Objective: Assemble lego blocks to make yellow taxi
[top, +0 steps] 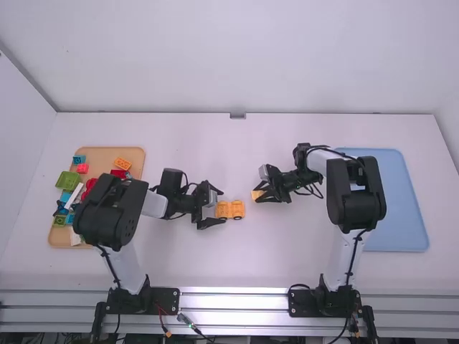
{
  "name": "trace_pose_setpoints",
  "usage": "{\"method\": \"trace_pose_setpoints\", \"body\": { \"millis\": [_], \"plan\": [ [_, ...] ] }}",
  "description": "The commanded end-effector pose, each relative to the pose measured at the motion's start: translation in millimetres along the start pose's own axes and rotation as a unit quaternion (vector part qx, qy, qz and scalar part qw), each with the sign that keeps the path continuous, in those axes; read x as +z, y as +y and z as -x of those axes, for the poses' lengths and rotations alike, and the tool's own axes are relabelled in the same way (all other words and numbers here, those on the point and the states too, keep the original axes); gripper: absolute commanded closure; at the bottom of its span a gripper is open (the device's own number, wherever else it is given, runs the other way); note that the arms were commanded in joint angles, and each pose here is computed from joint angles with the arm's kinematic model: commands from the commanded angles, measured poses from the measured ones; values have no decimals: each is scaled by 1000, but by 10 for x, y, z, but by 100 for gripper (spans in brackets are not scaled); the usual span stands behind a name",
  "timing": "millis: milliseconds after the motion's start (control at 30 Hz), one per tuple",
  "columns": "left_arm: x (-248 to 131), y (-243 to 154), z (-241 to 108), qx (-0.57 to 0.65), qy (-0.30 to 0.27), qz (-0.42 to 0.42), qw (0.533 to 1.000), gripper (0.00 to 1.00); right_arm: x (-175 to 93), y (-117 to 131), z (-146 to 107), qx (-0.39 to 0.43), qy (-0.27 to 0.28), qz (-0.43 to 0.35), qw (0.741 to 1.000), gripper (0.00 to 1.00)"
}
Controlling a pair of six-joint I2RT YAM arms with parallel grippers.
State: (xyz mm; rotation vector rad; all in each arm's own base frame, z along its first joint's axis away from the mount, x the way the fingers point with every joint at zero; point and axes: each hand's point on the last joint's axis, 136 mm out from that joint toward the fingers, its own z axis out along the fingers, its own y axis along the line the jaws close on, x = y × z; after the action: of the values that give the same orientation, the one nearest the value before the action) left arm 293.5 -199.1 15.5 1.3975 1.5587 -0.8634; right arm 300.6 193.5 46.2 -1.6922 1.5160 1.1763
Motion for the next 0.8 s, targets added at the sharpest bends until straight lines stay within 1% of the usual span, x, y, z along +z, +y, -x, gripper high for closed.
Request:
{"method": "trace_pose_setpoints", "body": {
  "millis": [0, 167, 233, 267, 333, 367, 433, 500, 667, 767],
  "plan": [
    [43, -117, 18, -3, -15, -24, 1000, 1, -24, -56, 178, -15, -22, -7, 1000, 91],
    [52, -85, -43, -8, 3, -13, 1000, 1, -70, -43, 295, -32, -25, -14, 999, 93],
    [58, -100, -40, -8, 2, -15, 1000, 1, -72, -25, 372, -46, -21, -19, 999, 96],
    [57, -99, -41, -8, 2, -15, 1000, 1, -75, -29, 378, -45, -21, -20, 999, 96],
    [49, -92, -48, -10, 3, -14, 1000, 1, -100, -90, 378, -39, -7, -38, 999, 99],
    [63, -107, -40, -8, 3, -17, 1000, 1, -103, -162, 359, -24, 8, -56, 998, 100],
    [72, -116, -35, -7, 2, -18, 1000, 1, -74, -229, 329, -4, 30, -79, 996, 100],
    [83, -126, -31, -6, 3, -20, 1000, 1, -10, -228, 301, -3, 50, -95, 994, 100],
    [85, -126, -29, -6, 2, -20, 1000, 1, 109, -146, 308, -29, 48, -114, 992, 99],
    [83, -125, -32, -6, 3, -20, 1000, 1, 161, -155, 290, -35, 36, -135, 990, 94]
  ]
}}
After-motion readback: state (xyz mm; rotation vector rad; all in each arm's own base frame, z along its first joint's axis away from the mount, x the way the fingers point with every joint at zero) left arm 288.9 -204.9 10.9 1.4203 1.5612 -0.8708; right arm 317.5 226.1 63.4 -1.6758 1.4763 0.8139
